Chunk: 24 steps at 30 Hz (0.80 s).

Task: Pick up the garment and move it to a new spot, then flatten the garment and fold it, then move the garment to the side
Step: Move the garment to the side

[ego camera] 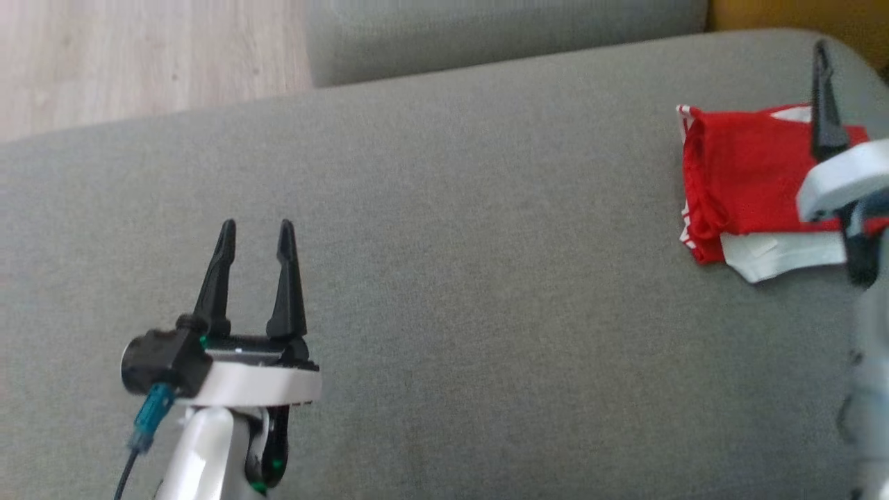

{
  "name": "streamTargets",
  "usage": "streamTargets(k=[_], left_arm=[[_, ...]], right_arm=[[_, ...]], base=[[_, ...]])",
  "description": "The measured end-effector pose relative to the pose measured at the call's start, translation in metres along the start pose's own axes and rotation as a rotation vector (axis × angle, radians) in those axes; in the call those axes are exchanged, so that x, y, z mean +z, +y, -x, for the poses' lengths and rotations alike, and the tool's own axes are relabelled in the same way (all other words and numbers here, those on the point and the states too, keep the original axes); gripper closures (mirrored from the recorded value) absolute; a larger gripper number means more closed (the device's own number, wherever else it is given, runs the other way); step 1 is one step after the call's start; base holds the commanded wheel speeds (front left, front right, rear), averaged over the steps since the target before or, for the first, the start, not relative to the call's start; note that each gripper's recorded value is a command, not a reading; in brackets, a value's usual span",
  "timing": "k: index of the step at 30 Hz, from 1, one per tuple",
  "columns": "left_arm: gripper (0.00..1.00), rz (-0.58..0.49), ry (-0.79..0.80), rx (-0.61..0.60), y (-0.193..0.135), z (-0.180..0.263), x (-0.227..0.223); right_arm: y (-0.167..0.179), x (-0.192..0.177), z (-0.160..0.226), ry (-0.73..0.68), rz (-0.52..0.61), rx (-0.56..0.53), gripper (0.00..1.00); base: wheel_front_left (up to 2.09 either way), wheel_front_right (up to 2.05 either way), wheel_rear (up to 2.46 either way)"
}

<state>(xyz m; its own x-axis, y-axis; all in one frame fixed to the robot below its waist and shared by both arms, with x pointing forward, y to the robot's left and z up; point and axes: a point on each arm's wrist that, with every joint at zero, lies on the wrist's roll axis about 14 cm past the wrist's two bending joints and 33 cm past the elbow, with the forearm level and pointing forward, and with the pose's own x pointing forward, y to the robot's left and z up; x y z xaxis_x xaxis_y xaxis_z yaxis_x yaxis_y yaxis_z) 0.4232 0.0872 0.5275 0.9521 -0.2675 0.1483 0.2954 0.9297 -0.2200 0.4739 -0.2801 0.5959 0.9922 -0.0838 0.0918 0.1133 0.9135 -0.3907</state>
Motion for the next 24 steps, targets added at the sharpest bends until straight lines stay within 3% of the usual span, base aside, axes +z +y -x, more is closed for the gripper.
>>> streamTargets(k=[4,10,19,24], left_arm=[[0.00,-0.003,-0.026,0.047,0.009,0.014,0.011],[0.00,0.010,-0.018,0.082,0.015,0.031,0.009],[0.00,0.006,0.002,0.117,0.023,0.041,0.003],[0.00,0.007,0.015,0.129,0.024,0.048,-0.001]], right_arm=[[0.009,0.021,0.024,-0.111,-0.187,-0.067,0.00],[0.033,-0.013,0.064,-0.075,-0.446,-0.069,0.00],[0.081,-0.061,0.107,0.047,-0.502,0.023,0.00],[0.083,-0.051,0.110,0.014,-0.511,0.033,0.00]], base=[[0.00,0.00,0.00],[0.00,0.00,0.00],[0.00,0.00,0.00],[0.00,0.00,0.00]])
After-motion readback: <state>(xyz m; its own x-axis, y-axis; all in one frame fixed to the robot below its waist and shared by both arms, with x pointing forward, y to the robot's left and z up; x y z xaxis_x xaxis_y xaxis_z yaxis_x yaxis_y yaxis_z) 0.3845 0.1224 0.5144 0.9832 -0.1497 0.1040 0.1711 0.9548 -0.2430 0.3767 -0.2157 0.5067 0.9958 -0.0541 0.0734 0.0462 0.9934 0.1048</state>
